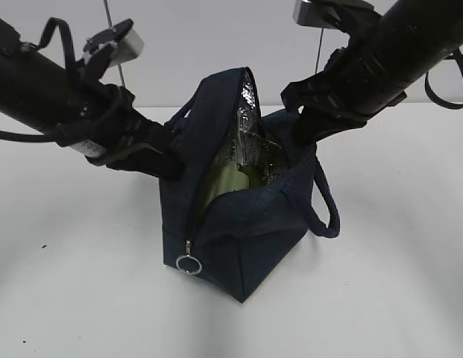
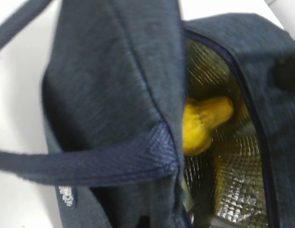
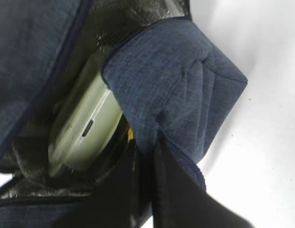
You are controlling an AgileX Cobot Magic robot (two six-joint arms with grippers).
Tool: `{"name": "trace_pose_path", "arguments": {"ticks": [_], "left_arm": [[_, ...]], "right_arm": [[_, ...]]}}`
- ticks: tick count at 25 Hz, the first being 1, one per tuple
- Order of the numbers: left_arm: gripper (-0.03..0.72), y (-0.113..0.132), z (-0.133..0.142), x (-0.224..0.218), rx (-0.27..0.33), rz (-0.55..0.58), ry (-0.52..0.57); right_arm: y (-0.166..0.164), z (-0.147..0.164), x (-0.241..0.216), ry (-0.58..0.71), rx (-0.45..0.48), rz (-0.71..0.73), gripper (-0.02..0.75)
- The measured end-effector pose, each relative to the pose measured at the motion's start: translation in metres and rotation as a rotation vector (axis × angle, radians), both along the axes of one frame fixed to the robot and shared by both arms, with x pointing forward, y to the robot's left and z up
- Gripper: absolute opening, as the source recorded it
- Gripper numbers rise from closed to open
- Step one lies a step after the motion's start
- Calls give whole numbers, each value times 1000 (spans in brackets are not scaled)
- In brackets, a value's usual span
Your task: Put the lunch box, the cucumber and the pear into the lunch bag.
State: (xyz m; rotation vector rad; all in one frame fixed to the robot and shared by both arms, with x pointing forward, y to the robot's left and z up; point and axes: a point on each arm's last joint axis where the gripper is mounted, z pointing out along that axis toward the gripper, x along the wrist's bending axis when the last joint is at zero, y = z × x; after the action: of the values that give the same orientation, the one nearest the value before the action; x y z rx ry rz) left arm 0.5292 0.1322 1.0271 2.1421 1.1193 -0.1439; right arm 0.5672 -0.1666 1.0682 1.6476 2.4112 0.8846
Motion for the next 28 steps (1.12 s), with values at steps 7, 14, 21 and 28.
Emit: {"name": "trace_pose_path", "arguments": {"ticks": [7,14,21,28], "left_arm": [[-10,-6,-5,-3,20,2,35],[247,-5,-5,-4,22,16,60],[321,4,19,-11,54,30,-44],[314,22,55,-30,-3,145,-279]], "right_arm": [[0,-7,4,-3,-8,-7,27],[0,-10,6,-1,-14,-6,337],[-9,7,-1,-82,-87,19,493],[-17,36,-24,-181,-77,13,501]]}}
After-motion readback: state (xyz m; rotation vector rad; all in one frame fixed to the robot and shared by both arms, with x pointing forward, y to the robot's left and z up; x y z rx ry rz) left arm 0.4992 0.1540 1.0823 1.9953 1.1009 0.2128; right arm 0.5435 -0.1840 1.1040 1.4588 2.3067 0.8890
